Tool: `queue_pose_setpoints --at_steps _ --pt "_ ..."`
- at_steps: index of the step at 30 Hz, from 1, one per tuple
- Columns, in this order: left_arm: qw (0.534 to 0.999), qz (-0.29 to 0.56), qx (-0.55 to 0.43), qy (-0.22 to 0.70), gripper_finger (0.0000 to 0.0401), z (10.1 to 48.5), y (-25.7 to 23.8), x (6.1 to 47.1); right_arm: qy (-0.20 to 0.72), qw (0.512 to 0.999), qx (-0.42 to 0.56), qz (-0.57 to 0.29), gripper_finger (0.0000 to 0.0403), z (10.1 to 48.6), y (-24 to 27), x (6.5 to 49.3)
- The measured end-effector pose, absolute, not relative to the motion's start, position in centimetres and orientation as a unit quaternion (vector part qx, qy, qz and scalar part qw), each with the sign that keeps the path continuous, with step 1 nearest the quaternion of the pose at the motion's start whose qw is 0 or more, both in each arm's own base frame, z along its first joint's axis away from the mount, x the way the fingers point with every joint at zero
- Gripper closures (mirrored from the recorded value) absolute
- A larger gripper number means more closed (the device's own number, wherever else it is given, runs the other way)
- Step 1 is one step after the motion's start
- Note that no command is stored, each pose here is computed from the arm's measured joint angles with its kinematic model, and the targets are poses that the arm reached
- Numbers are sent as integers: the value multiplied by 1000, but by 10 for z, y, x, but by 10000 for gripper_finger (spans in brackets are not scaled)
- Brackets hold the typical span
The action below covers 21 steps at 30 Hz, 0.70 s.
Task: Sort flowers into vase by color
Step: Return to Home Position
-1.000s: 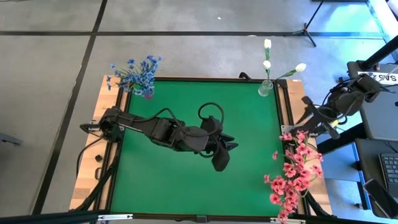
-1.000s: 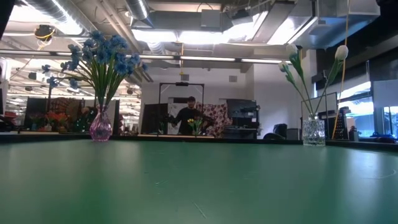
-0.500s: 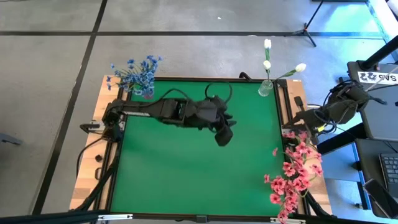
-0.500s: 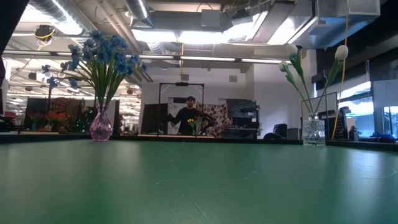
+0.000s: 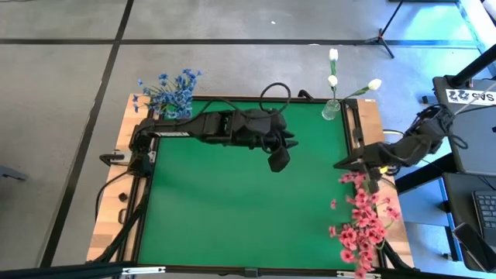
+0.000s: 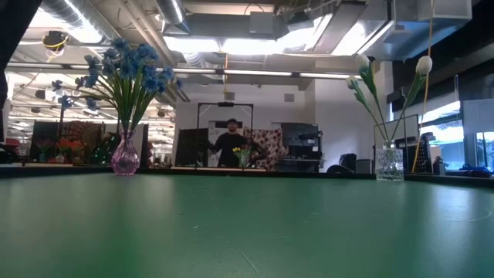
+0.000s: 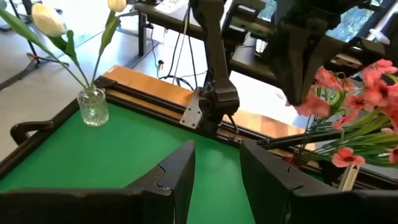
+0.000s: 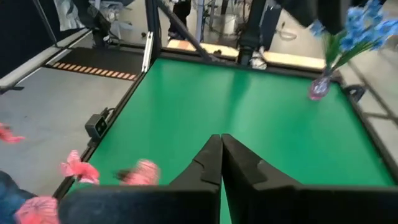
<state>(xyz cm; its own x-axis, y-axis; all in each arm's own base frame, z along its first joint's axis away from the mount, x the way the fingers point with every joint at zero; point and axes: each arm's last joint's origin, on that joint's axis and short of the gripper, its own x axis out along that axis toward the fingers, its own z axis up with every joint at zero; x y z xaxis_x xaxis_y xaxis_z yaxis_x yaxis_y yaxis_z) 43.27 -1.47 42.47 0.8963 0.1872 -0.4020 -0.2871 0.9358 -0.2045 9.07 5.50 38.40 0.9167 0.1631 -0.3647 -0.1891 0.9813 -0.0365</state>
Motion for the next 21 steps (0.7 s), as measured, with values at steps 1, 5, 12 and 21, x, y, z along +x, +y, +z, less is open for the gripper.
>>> queue_pose_setpoints --at_steps 1,5,12,21 --pt "965 122 -130 192 277 425 -16 433 187 978 -32 91 398 384 55 94" --pt "966 114 -129 195 277 424 -23 432 196 977 -21 85 399 388 51 104" --pt "967 103 -130 196 277 424 -33 432 193 980 -24 48 398 402 34 97" --pt "972 69 -132 183 277 428 -35 433 176 984 -10 -12 398 412 11 60"
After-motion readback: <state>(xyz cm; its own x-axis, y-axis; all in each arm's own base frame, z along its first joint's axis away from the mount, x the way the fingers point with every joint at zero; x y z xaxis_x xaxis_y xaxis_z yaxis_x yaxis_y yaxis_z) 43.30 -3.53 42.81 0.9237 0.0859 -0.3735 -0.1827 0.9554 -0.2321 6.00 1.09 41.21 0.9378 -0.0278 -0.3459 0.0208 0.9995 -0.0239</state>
